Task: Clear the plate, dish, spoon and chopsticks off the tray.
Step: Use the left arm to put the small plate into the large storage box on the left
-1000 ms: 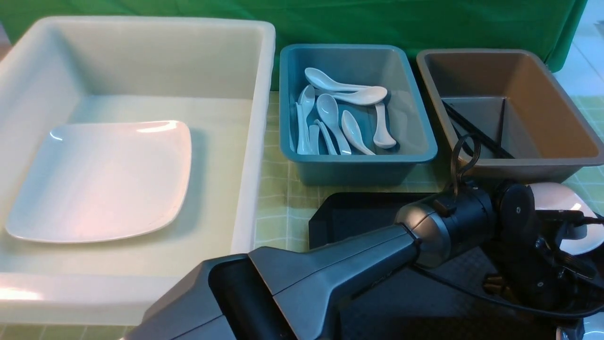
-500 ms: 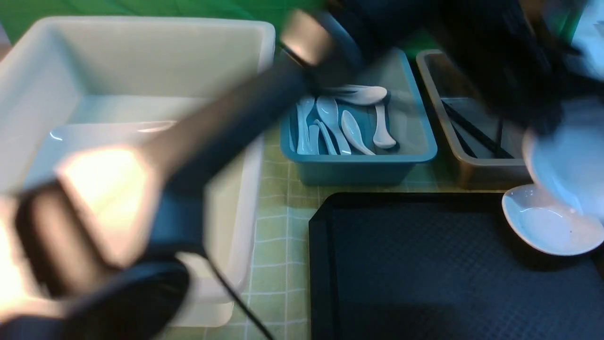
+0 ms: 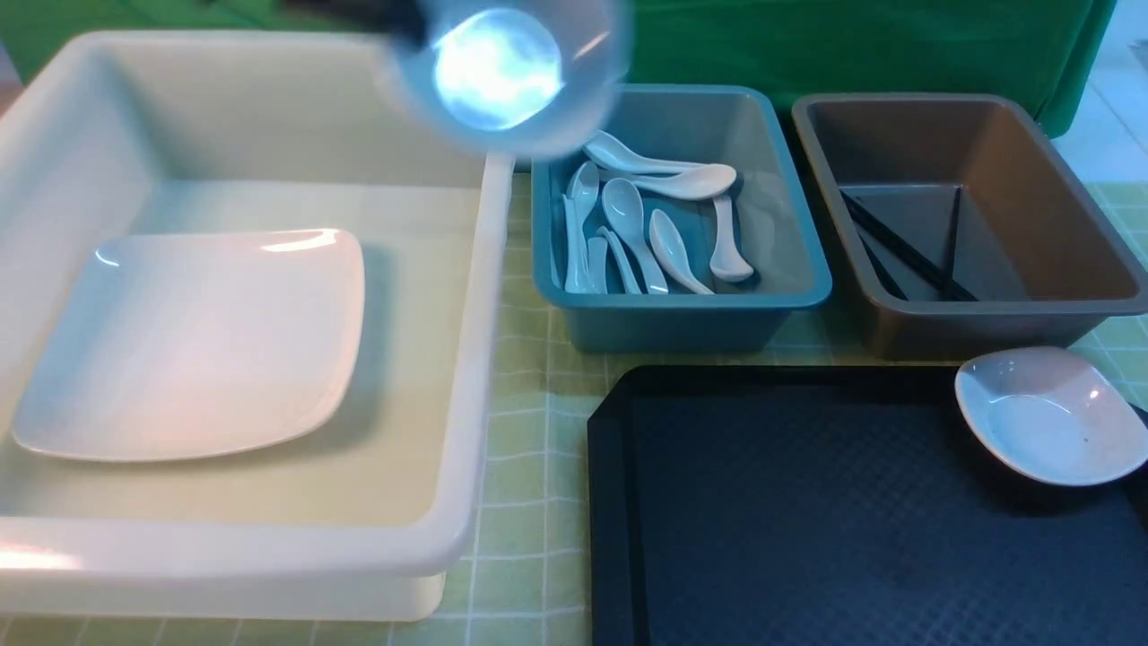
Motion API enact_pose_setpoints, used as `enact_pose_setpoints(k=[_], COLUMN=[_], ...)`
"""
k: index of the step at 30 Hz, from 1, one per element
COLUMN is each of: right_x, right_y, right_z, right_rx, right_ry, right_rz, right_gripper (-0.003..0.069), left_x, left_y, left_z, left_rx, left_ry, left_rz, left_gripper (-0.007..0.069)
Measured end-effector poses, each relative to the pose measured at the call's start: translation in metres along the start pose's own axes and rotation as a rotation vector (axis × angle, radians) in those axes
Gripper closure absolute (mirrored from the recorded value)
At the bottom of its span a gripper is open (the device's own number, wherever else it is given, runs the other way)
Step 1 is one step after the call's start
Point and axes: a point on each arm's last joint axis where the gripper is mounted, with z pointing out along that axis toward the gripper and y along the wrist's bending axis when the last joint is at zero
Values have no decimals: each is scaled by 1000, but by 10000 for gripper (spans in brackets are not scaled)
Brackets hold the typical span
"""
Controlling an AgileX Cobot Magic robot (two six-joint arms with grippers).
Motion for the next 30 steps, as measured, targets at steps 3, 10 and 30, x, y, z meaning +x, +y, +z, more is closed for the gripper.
enact_pose_setpoints(k=[3,10,30], right_x=[0,0,-4], right_y=[0,0,1], right_z=[0,0,0], right_rx=[0,0,-8], right_ry=[0,0,-45], right_rz=[0,0,0], right_gripper=[587,587,587], left_x=[29,83,167], left_y=[67,119,139], left_z=[8,42,88], left_rx=[-33,-23,-118], left_ry=[82,140,365], left_rz=[-151,-320,-375], left_gripper=[620,620,620])
